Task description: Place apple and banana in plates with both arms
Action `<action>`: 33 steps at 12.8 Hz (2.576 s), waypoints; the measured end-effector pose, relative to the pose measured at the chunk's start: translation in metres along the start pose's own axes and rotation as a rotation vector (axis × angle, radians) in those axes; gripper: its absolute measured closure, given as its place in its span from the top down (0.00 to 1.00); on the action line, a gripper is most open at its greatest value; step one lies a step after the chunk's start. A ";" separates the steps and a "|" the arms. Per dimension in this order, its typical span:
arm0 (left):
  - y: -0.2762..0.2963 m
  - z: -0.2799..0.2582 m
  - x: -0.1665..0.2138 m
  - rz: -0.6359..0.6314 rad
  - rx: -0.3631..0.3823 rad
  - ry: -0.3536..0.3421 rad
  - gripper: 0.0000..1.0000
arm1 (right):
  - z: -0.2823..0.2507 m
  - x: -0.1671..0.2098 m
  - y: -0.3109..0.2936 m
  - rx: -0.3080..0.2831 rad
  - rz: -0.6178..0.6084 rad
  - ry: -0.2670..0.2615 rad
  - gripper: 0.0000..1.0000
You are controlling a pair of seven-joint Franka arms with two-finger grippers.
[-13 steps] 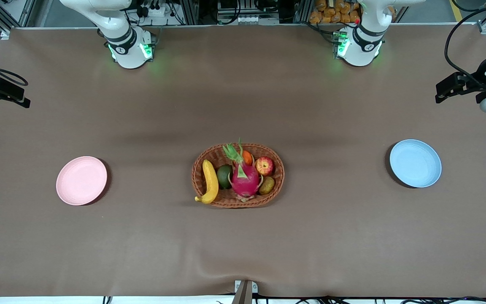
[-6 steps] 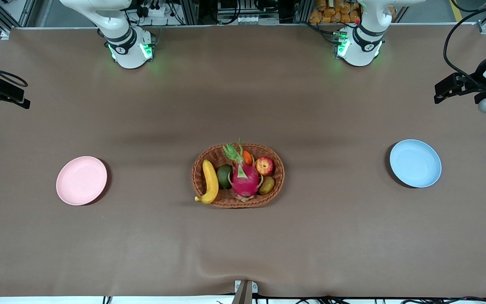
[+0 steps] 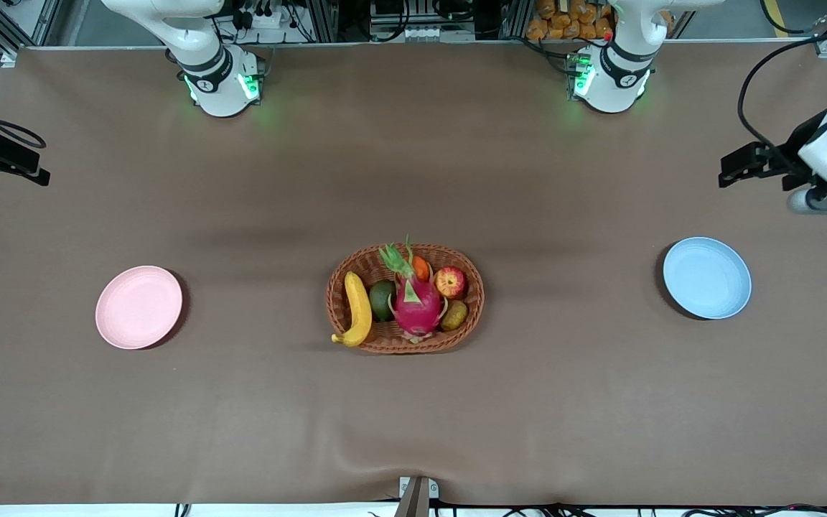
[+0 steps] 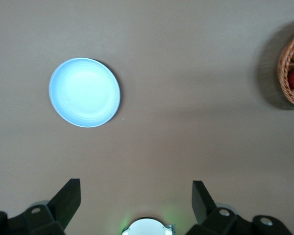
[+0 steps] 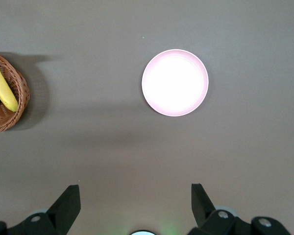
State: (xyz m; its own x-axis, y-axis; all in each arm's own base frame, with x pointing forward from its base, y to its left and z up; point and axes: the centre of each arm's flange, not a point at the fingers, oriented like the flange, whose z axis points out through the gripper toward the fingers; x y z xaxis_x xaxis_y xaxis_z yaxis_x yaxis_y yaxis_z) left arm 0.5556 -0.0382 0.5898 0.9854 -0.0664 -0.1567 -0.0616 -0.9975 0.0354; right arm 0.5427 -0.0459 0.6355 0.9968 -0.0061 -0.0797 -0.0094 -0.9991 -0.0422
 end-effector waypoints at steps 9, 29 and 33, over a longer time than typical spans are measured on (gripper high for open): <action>0.092 0.101 0.047 0.173 -0.119 -0.075 1.00 | 0.010 0.009 -0.006 0.022 -0.009 -0.017 1.00; 0.298 0.307 0.056 0.453 -0.285 0.196 1.00 | 0.089 0.072 -0.003 0.007 -0.009 -0.044 1.00; 0.324 0.313 0.068 0.472 -0.318 0.232 1.00 | 0.111 0.087 0.002 0.000 -0.001 -0.054 1.00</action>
State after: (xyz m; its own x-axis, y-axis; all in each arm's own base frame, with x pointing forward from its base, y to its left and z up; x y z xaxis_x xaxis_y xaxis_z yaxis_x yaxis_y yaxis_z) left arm 0.5532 -0.3735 0.2815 0.8745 -0.4560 0.1655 -0.4844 -0.8030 0.3472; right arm 0.6202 -0.0441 0.5180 0.9911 -0.0025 -0.1328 -0.0082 -0.9991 -0.0424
